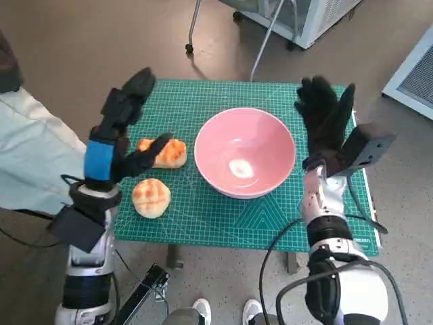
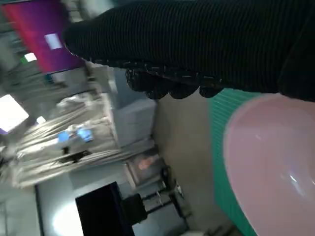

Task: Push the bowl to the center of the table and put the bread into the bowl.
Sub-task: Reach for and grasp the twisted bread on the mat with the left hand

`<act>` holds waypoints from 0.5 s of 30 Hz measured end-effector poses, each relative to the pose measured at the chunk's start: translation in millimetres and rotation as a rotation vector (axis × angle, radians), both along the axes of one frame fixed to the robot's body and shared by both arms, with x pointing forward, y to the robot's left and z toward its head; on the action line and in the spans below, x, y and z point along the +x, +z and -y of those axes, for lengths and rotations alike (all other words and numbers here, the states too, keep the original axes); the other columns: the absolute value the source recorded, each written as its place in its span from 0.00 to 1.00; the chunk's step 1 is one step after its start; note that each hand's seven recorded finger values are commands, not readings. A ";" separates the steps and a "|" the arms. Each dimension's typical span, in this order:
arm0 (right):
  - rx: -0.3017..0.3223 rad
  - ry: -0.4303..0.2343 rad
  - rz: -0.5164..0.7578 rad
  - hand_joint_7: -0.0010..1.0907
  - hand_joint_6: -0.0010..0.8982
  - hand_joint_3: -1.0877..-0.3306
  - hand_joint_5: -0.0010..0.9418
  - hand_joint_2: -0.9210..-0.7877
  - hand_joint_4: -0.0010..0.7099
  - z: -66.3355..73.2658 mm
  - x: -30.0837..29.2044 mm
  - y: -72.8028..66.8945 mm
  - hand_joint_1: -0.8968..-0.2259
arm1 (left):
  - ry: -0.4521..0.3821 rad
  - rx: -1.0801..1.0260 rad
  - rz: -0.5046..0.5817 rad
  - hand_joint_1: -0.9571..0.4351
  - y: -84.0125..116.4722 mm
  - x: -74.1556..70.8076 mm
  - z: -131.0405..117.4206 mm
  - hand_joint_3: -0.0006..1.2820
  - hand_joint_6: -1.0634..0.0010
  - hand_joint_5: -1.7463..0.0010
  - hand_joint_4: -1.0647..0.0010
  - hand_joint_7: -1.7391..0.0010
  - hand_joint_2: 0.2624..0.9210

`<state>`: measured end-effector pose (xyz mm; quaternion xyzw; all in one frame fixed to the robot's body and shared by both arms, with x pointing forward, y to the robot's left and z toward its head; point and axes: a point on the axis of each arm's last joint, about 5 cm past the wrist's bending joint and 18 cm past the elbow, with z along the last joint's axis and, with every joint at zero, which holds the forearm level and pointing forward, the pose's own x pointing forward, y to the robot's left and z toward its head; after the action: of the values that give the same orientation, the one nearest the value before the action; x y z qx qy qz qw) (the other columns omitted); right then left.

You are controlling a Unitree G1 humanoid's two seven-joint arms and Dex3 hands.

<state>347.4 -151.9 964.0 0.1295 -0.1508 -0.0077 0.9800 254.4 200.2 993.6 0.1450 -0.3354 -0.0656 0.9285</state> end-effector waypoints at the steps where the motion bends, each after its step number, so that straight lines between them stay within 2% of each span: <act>1: -0.020 0.000 0.028 0.62 0.03 0.30 0.01 0.00 0.32 0.0 0.3 3.0 0.50 | 0.005 0.007 0.001 0.40 0.7 -0.1 -2.0 0.18 0.69 1.00 0.64 0.88 1.00; 4: -0.069 0.005 0.126 0.62 0.04 0.32 0.02 0.00 0.33 0.3 0.7 13.0 0.48 | 0.020 0.046 -0.001 0.39 3.7 0.1 -10.0 0.19 0.69 1.00 0.64 0.89 1.00; 7: -0.116 0.039 0.237 0.64 0.06 0.36 0.02 0.00 0.35 0.9 0.5 23.7 0.45 | 0.046 0.115 -0.010 0.38 8.8 1.3 -21.1 0.18 0.69 1.00 0.65 0.89 1.00; 15: -0.296 0.200 0.532 0.70 0.01 0.37 0.02 0.00 0.37 -1.4 -6.3 49.0 0.43 | 0.128 0.360 -0.054 0.38 30.4 8.9 -49.0 0.12 0.71 1.00 0.72 0.92 1.00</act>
<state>341.1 -150.4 1012.9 -0.0030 -0.3877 0.1446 0.9104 263.3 249.3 1024.0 0.3280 -0.2835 -0.0691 0.8985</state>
